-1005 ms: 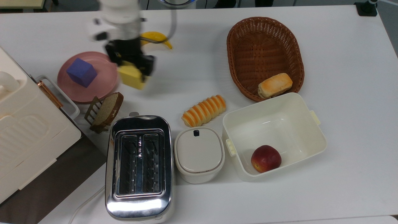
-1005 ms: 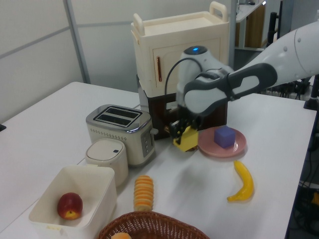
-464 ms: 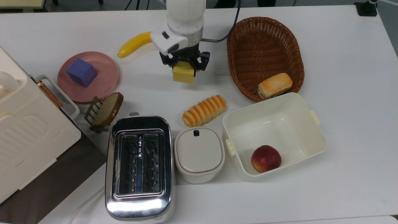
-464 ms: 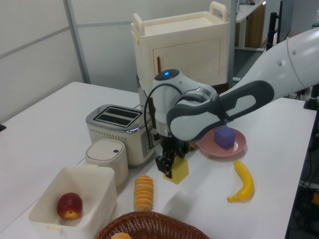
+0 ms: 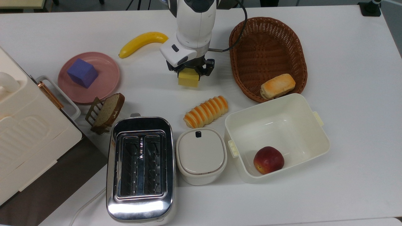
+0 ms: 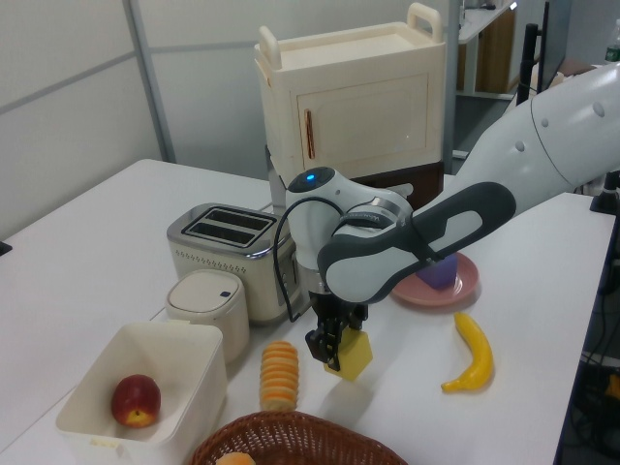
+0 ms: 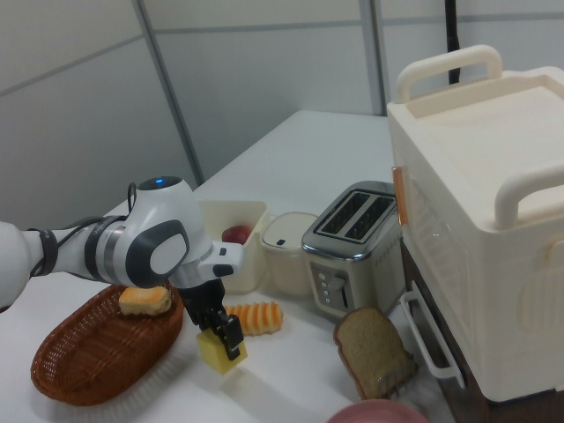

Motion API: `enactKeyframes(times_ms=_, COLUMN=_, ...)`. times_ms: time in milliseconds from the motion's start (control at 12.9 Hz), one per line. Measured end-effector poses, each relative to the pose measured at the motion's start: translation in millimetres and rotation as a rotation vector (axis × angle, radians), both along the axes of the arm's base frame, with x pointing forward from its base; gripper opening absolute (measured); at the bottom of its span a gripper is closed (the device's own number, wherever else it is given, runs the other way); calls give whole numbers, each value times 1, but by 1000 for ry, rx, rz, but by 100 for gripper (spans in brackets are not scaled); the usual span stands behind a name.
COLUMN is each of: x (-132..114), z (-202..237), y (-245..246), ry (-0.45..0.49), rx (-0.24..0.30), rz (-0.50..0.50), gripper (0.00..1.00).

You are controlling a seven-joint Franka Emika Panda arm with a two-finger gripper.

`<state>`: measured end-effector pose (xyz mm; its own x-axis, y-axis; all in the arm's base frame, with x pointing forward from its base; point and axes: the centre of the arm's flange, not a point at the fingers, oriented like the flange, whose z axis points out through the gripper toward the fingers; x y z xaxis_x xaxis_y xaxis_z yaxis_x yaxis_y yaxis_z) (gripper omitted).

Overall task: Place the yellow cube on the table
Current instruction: 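Lower the yellow cube onto the bare table and open the gripper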

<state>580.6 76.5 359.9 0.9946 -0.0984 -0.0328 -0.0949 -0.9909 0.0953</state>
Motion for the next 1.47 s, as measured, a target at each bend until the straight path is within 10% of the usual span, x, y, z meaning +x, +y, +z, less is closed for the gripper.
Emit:
enactKeyframes(times_ms=1005, x=-8, z=-7, y=-5, ry=72, rx=-53, rz=21, gripper=65)
enactKeyframes(times_ms=1160, x=-10, z=-9, y=-7, ry=90, rx=-76, rz=31, gripper=70)
enactKeyframes(times_ms=1315, x=-13, z=-10, y=-9, ry=114, rx=-95, rz=36, gripper=99)
enactKeyframes(times_ms=1469, x=-13, z=-10, y=-9, ry=115, rx=-96, rz=37, gripper=100)
